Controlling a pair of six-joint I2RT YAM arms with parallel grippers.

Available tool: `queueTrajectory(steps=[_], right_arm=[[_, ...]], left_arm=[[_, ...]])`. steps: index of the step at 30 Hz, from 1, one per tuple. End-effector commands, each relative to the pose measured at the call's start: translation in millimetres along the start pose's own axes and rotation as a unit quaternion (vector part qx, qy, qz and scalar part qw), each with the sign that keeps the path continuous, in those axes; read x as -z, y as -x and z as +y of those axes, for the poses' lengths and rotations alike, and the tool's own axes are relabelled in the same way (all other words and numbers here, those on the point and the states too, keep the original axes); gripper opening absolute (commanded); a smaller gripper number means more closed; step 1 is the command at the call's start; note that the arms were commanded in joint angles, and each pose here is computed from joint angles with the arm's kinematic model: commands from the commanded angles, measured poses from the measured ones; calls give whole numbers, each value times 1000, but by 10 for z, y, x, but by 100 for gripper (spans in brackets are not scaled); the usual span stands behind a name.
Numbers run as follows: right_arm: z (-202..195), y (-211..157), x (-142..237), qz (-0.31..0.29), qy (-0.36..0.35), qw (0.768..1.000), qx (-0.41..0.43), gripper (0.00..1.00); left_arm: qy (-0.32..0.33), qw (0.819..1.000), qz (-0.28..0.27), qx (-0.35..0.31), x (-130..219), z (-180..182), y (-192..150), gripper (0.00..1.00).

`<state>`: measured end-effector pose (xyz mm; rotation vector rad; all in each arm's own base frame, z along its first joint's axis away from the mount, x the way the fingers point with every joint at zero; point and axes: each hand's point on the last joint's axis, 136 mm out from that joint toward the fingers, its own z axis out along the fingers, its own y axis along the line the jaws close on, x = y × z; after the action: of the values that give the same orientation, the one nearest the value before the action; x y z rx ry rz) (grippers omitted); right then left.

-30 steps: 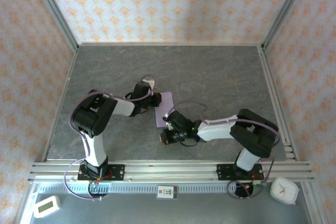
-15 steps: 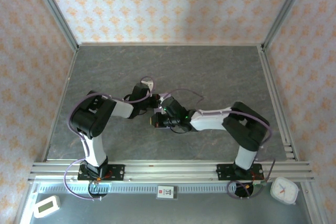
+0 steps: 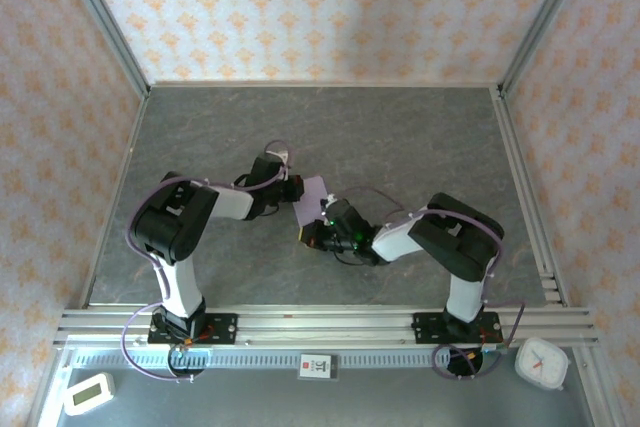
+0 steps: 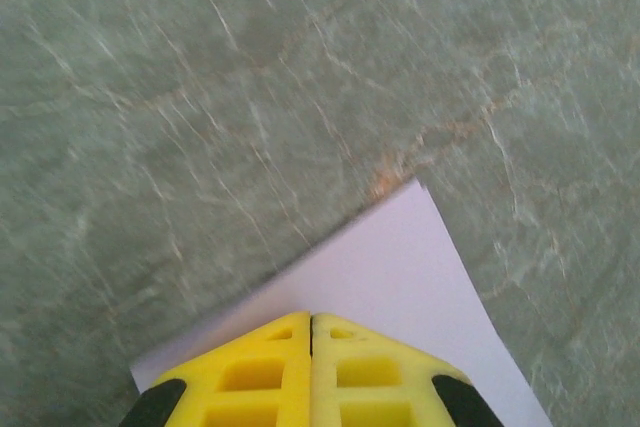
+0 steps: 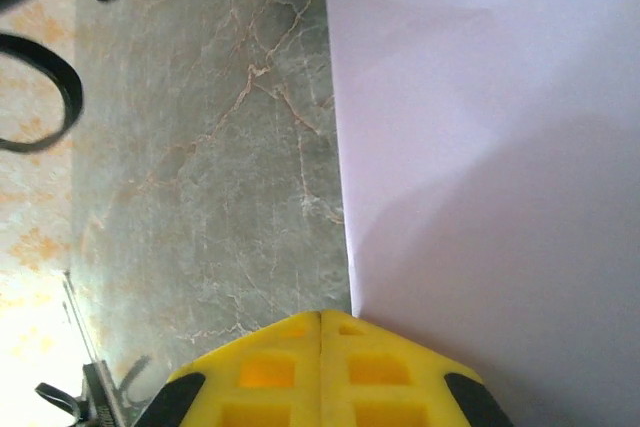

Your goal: Fold a paper plane with a square sheet of paper (pick it up from the middle)

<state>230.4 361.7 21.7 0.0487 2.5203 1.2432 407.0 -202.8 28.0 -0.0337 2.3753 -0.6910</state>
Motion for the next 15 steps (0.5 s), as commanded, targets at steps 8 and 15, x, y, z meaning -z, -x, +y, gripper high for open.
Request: queueTrajectory(steps=[8, 15], right_arm=[[-857, -501, 83, 52, -109, 989, -81, 0], [-804, -493, 80, 54, -99, 990, -80, 0]], left_arm=[[42, 998, -19, 38, -179, 429, 486, 0], [-54, 995, -69, 50, 316, -181, 580, 0]])
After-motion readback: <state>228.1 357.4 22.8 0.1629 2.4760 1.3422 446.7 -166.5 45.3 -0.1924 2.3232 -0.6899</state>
